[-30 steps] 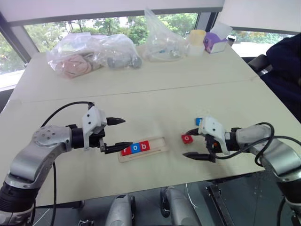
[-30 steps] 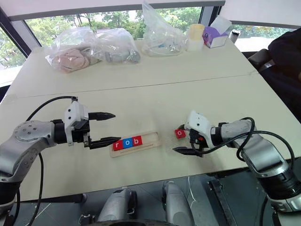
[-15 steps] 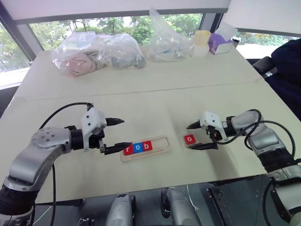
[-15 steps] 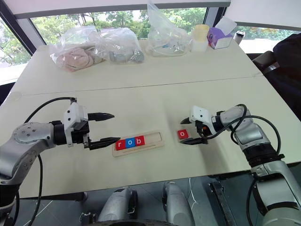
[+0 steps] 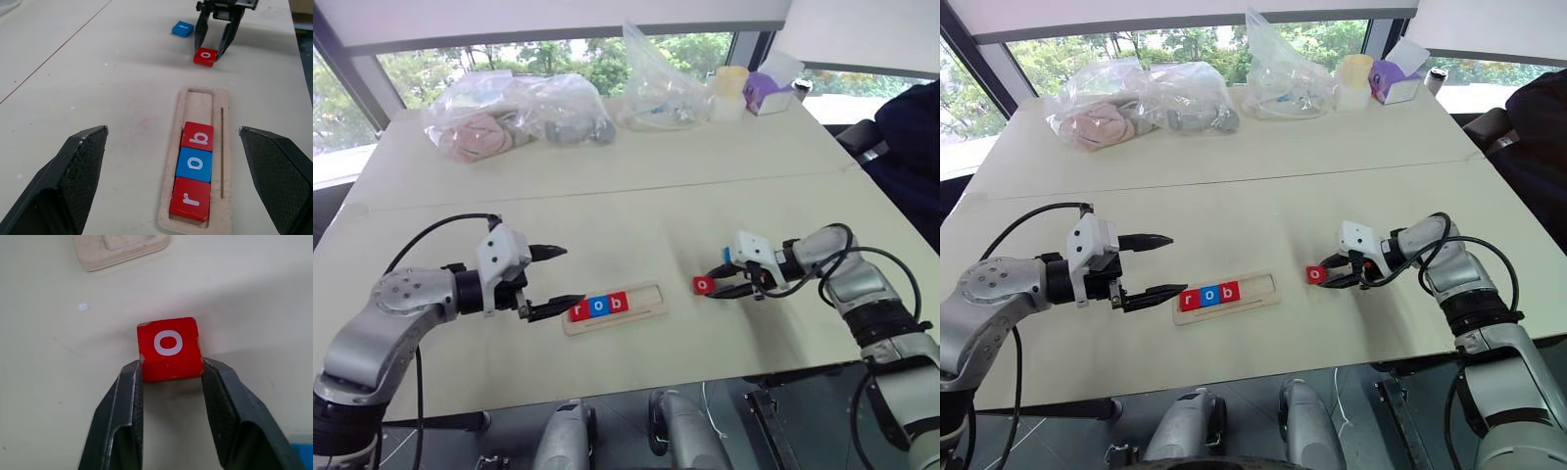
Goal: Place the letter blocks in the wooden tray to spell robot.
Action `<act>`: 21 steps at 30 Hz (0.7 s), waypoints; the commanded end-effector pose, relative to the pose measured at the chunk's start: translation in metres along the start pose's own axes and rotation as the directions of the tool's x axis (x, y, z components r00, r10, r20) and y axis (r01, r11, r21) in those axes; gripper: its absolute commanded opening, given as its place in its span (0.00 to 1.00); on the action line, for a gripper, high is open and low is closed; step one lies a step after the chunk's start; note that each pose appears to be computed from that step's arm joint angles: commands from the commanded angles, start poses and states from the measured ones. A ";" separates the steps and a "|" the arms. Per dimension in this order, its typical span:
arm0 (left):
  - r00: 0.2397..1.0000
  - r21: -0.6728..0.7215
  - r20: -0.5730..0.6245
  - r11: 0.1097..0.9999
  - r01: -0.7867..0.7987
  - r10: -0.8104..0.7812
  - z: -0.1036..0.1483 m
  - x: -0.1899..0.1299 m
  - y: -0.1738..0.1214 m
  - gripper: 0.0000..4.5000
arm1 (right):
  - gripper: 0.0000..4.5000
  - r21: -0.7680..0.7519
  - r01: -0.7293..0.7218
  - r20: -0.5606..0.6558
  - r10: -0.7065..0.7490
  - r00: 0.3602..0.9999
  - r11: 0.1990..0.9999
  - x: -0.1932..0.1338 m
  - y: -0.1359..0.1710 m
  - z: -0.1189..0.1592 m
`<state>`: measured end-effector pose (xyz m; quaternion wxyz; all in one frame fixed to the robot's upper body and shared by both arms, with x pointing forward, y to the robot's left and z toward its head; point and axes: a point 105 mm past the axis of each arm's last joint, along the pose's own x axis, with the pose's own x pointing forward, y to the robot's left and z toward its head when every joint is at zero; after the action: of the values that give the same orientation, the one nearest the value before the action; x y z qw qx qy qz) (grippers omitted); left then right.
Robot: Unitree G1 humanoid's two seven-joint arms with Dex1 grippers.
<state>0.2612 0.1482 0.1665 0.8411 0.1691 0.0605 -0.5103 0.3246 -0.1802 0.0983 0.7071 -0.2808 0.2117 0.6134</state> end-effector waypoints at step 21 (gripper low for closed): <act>1.000 0.039 0.021 0.999 -0.009 0.008 0.010 -0.004 -0.002 1.00 | 0.24 -0.215 -0.077 0.106 0.101 0.989 0.974 0.064 0.016 0.076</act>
<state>0.2604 0.1483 0.1663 0.8417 0.1689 0.0604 -0.5093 0.3106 -0.0845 0.1033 0.6578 -0.2914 0.1376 0.6807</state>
